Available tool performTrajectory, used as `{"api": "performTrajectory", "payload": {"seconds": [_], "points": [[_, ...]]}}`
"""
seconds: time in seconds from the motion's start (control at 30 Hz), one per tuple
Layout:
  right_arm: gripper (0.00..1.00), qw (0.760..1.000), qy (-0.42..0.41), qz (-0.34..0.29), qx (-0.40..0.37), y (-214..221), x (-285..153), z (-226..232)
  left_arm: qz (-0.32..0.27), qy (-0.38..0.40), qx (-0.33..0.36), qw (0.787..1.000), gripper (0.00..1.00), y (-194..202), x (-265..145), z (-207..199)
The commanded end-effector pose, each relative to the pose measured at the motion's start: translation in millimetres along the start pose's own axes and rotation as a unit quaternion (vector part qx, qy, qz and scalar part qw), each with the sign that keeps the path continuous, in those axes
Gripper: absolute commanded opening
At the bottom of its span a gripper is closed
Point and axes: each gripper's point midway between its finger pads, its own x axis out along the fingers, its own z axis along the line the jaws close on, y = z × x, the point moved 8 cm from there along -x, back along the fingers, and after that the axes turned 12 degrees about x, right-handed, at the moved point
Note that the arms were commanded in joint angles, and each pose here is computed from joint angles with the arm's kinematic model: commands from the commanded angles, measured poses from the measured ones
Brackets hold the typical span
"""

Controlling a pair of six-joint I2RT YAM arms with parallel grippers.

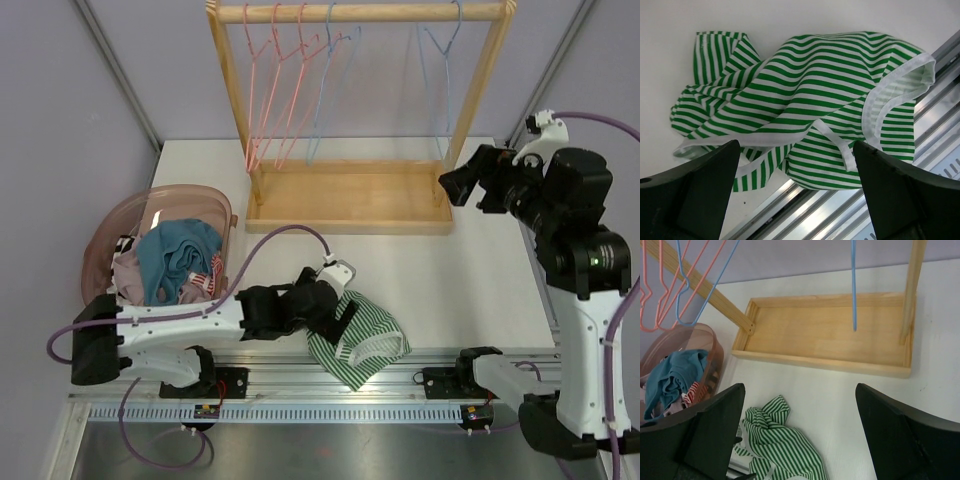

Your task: Remove the tank top from the hanger

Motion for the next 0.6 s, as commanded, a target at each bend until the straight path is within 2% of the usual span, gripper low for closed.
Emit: {"api": "performTrajectory", "payload": {"seconds": [0.0, 0.3, 0.53, 0.57], "points": [[0.99, 0.999, -0.035, -0.014, 0.008, 21, -14, -2, -0.032, 0.027, -0.001, 0.999, 0.99, -23, 16, -20], [0.99, 0.979, -0.204, 0.026, 0.012, 73, -53, 14, 0.038, -0.012, 0.028, 0.999, 0.99, 7, 81, -32], [1.0, 0.972, -0.233, 0.026, 0.001, 85, -73, 16, 0.086, 0.01, 0.02, 0.996, 0.99, 48, 110, -45], [1.0, 0.972, -0.233, 0.025, -0.001, 85, -75, 17, 0.095, 0.013, 0.02, 0.995, 0.96, 59, 115, -46]]}}
